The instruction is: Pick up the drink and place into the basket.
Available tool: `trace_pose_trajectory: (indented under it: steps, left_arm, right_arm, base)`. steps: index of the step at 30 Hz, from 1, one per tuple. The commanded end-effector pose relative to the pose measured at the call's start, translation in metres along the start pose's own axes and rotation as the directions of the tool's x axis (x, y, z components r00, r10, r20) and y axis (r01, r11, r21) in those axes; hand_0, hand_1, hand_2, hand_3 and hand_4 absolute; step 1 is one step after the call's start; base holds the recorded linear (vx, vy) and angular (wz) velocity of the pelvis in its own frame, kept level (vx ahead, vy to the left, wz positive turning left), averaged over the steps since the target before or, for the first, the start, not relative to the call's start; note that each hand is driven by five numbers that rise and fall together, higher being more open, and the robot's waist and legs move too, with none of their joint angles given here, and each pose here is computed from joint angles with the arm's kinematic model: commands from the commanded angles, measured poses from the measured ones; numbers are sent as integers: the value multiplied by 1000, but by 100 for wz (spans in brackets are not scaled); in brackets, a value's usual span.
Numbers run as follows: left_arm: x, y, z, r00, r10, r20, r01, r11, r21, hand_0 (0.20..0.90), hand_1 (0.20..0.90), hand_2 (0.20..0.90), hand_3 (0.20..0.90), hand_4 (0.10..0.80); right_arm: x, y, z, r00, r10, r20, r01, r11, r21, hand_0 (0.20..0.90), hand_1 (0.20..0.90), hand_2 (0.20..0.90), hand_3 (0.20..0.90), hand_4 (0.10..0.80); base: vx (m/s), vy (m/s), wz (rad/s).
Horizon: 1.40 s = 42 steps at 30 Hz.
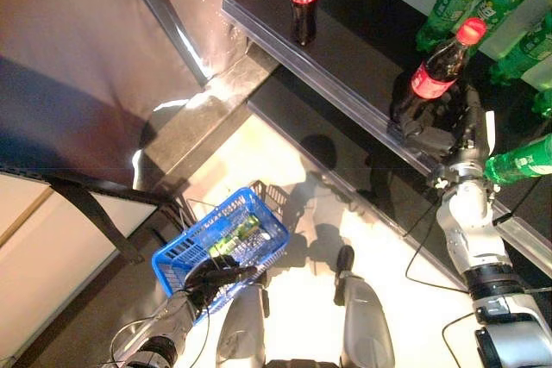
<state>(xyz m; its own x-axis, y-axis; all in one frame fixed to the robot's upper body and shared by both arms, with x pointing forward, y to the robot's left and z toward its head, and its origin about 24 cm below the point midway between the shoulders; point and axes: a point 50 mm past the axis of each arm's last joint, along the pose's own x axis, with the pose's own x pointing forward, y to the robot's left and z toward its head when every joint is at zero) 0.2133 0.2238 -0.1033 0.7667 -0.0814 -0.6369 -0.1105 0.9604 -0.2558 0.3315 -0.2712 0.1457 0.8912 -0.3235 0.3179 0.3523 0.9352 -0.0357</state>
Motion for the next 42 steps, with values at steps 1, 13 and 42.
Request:
trace_pose_trajectory:
  steps: [1,13,42]
  left_arm:
    - [-15,21,-1,1000,-16,-9,17,997,73,300,300,300,200,100]
    - [-12,18,5,999,-36,-8,37,995,89,300,300,300,200,100]
    - [-3,6,19,997,-69,25,66,992,106,300,300,300,200,100]
  right_arm:
    - [25,-12,62,969,-48,244,38,998,47,900,900,900,900,800]
    - [45,-14,74,971,-56,234,44,997,56,900,900,900,900,800]
    - [64,14,112,950,30,310,-66,992,104,900,900,900,900,800]
  base:
    - [0,0,0]
    - [0,0,0]
    - [-11,2,1]
